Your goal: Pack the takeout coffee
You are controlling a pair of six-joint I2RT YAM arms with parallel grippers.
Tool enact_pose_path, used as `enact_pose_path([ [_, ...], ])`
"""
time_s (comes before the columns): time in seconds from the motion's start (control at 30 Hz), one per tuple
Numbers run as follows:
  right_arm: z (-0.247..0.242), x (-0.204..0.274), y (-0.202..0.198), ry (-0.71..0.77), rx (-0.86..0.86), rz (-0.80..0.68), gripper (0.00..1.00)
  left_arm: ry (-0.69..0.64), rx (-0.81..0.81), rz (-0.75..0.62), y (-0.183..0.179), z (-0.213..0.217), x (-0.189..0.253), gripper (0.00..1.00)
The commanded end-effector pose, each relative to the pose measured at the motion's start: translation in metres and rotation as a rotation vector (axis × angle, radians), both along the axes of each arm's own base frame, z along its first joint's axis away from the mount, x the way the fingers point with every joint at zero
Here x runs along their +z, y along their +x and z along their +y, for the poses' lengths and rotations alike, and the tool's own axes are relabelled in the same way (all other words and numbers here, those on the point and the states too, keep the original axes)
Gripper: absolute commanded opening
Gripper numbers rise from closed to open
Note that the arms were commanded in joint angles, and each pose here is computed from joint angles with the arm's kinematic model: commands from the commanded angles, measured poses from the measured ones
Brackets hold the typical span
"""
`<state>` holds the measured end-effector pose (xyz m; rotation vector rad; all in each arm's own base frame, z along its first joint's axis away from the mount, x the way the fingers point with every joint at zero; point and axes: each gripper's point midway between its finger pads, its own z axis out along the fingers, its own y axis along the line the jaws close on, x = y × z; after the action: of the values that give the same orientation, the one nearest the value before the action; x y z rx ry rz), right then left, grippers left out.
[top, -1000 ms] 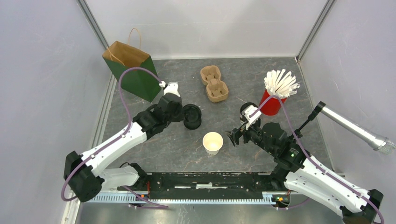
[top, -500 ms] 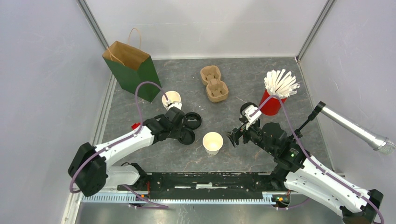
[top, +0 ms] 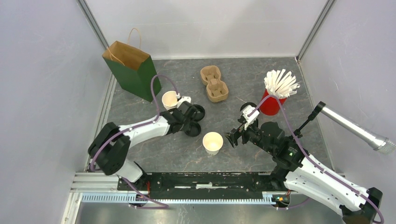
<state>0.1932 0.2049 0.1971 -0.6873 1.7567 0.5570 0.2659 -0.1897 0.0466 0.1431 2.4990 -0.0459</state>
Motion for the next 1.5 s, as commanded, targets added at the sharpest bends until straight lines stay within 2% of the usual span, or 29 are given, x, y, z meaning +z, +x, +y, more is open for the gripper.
enact_pose_path([
  [0.0,0.006,0.026,0.0,0.066,0.016,-0.036,0.98,-0.014,0.04,-0.147,0.053,-0.025,0.026,0.02],
  [0.23,0.0,0.014,0.005,0.008,-0.009,-0.047,0.98,-0.01,0.001,-0.157,0.069,-0.042,0.047,0.02],
  [0.43,0.005,0.029,0.006,0.061,0.016,-0.109,0.98,-0.102,-0.036,-0.229,0.062,-0.043,0.109,0.02],
  [0.53,0.011,0.046,0.002,0.087,0.084,-0.219,0.98,-0.237,-0.123,-0.263,0.047,-0.056,0.146,0.02],
  [0.77,0.008,0.137,-0.028,0.272,0.209,-0.738,0.98,-0.639,-0.241,-0.297,-0.009,-0.076,0.219,0.02],
  [0.9,0.001,0.161,-0.056,0.319,0.272,-1.045,0.98,-0.907,-0.359,-0.259,-0.049,-0.094,0.255,0.02],
  [1.03,0.002,0.168,-0.075,0.323,0.323,-1.237,0.98,-1.125,-0.487,-0.165,-0.088,-0.109,0.281,0.02],
  [1.13,0.01,0.17,-0.079,0.316,0.359,-1.301,0.98,-1.292,-0.559,-0.088,-0.11,-0.117,0.3,0.02],
  [1.2,0.01,0.176,-0.079,0.356,0.346,-1.317,0.98,-1.359,-0.565,-0.055,-0.117,-0.119,0.304,0.02],
  [1.37,0.003,0.192,-0.081,0.491,0.295,-1.34,0.98,-1.453,-0.563,-0.041,-0.123,-0.119,0.312,0.02],
  [1.47,0.005,0.192,-0.08,0.514,0.3,-1.33,0.98,-1.498,-0.557,-0.04,-0.123,-0.119,0.318,0.02],
])
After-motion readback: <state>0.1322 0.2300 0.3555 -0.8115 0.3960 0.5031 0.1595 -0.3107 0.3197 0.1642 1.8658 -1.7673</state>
